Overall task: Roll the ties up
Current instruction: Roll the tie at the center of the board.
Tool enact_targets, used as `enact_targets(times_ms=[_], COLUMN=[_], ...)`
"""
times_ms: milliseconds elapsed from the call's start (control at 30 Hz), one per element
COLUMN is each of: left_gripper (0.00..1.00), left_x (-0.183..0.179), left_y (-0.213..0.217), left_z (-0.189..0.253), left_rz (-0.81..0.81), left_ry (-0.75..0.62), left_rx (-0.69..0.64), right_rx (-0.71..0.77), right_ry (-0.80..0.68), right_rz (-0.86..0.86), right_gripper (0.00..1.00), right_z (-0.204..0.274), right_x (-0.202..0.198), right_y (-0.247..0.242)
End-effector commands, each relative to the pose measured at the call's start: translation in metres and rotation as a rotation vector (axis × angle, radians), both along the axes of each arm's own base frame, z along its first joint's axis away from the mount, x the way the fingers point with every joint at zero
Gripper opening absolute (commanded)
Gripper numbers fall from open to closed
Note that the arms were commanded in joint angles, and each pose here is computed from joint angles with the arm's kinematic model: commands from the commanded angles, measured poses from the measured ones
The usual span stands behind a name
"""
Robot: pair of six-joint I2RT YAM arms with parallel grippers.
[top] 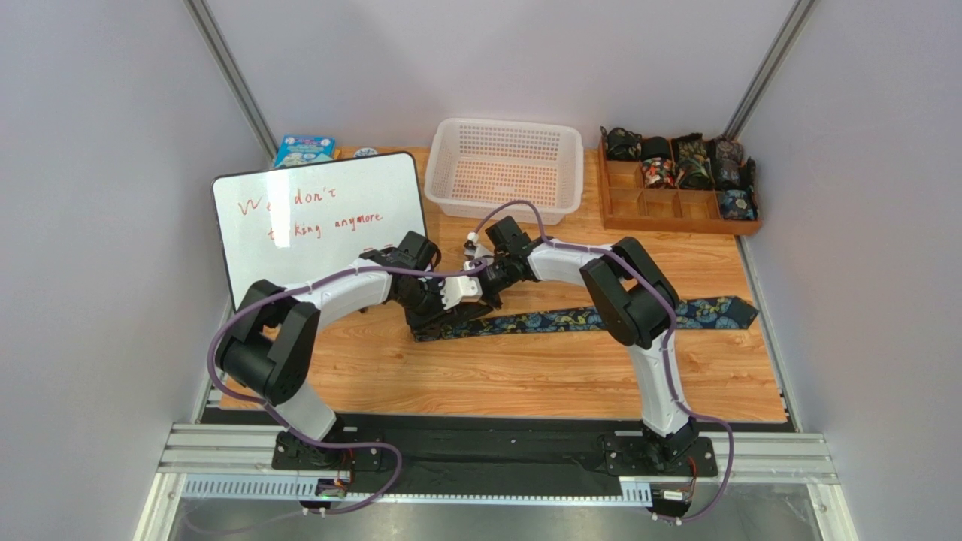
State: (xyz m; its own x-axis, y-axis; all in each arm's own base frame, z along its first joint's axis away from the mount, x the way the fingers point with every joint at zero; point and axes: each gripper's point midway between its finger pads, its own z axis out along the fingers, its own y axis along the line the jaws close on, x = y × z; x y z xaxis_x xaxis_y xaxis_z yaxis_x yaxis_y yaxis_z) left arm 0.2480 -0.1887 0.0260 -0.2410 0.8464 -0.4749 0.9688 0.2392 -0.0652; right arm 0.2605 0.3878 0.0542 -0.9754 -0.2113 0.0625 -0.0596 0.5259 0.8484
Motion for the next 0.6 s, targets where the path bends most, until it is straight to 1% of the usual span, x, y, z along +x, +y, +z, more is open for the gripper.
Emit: enact_targets(times_ms=[0, 67, 167, 267, 433, 500, 567], left_gripper=[0.52, 0.59, 0.64, 0.65, 0.65, 0.63, 0.58], left_x=[0.003, -0.002, -0.008, -0.007, -0.009, -0.006, -0.006], left_y=[-0.007, -0.001, 0.006, 0.013, 0.015, 0.013, 0.013], left_z=[0.015, 0.019, 0.019, 0.016, 0.009, 0.009, 0.006], left_rz=[-0.033, -0.041, -0.066, -0.066, -0.079, -0.077, -0.078], left_ry=[-0.033, -0.047, -0.056, -0.069, -0.058, -0.056, -0.050], left_rx=[-0.047, -0.046, -0.031, -0.013, -0.004, -0.008, -0.001], right_rx=[-0.035, -0.055, -0.065, -0.077, -0.086, -0.085, -0.082], right_ry=[-0.007, -0.004, -0.008, -0.014, -0.011, -0.006, -0.004], right_rz=[0.017, 0.016, 0.015, 0.019, 0.018, 0.021, 0.020], right_gripper=[0.00, 0.00, 0.00, 0.00, 0.00, 0.00, 0.00], right_z=[-0.016, -0.021, -0.024, -0.028, -0.034, -0.034, -0.033], right_x=[0.003, 0.003, 0.006, 0.008, 0.011, 0.011, 0.011], right_y=[-0.006, -0.010, -0.014, -0.017, -0.020, -0.019, -0.019])
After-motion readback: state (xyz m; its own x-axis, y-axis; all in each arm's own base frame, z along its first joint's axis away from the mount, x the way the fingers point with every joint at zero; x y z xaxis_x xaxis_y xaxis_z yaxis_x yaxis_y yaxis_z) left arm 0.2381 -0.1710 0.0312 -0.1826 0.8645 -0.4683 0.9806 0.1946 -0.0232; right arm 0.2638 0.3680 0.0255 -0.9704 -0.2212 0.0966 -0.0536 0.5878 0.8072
